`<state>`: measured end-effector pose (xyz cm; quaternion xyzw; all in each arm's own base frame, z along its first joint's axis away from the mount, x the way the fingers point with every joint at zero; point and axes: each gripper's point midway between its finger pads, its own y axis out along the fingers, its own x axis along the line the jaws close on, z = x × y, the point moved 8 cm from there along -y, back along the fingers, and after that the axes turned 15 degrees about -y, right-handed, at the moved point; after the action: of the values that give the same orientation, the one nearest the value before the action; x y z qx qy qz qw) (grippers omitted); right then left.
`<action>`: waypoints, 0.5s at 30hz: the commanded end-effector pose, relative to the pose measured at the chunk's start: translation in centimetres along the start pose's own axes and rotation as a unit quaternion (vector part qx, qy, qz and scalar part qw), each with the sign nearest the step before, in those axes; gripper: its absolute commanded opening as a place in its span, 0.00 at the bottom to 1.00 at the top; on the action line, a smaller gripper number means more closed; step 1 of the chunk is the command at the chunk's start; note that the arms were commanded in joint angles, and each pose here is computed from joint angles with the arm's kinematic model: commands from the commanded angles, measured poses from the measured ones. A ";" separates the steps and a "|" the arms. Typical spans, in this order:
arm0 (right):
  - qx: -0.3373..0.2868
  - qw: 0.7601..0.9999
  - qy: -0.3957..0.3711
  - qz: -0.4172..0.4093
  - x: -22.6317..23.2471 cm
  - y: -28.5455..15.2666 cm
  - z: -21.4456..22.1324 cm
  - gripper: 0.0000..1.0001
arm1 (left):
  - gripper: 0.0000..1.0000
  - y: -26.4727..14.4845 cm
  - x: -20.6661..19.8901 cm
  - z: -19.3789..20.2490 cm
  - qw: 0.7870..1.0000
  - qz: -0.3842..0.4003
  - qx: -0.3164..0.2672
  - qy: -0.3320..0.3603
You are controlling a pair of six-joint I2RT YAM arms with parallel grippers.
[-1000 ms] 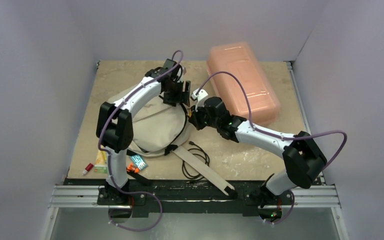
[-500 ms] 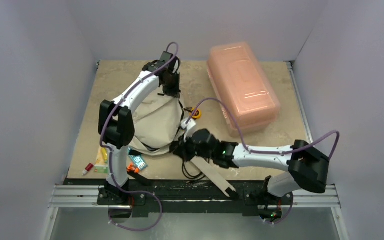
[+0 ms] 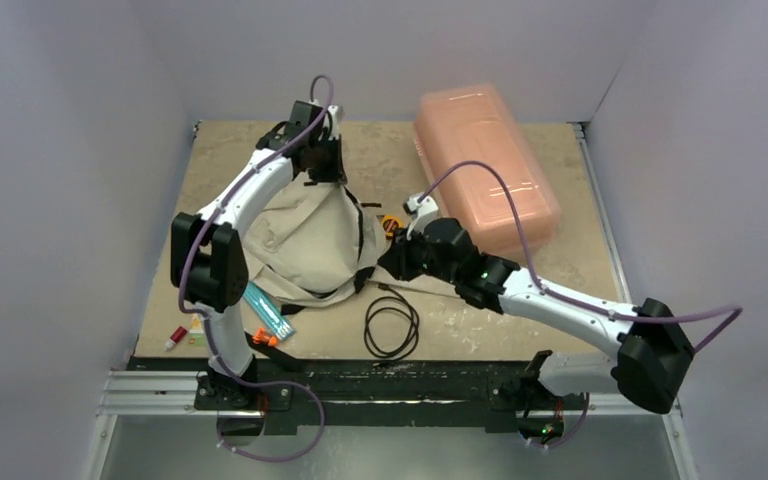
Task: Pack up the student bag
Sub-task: Zip the student bag at the center of the board.
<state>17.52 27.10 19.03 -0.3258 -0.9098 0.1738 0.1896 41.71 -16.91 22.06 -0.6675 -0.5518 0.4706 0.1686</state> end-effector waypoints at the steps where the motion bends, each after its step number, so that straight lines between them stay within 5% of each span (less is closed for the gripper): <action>1: -0.026 0.993 -0.101 0.048 -1.7 -2.4 -5.5 0.32 | 0.00 -7.8 -3.7 -0.8 0.983 0.153 -0.065 0.080; 7: -0.050 0.993 -0.109 -0.008 -4.1 0.3 -8.7 0.71 | 0.00 -7.9 -4.3 0.1 0.978 0.190 -0.021 0.084; 11: -0.055 0.993 -0.101 -0.035 -4.6 2.5 -10.1 0.79 | 0.02 -7.1 -4.1 0.4 0.982 0.175 0.017 0.075; 15: -0.031 0.993 -0.104 -0.039 -5.1 4.0 -8.9 0.79 | 0.38 -8.0 -3.4 0.9 0.986 0.149 0.021 0.077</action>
<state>27.27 27.32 22.51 -0.3149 -0.9236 0.1867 0.1140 36.70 -17.27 24.31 -0.7253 -0.4400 0.4919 0.1959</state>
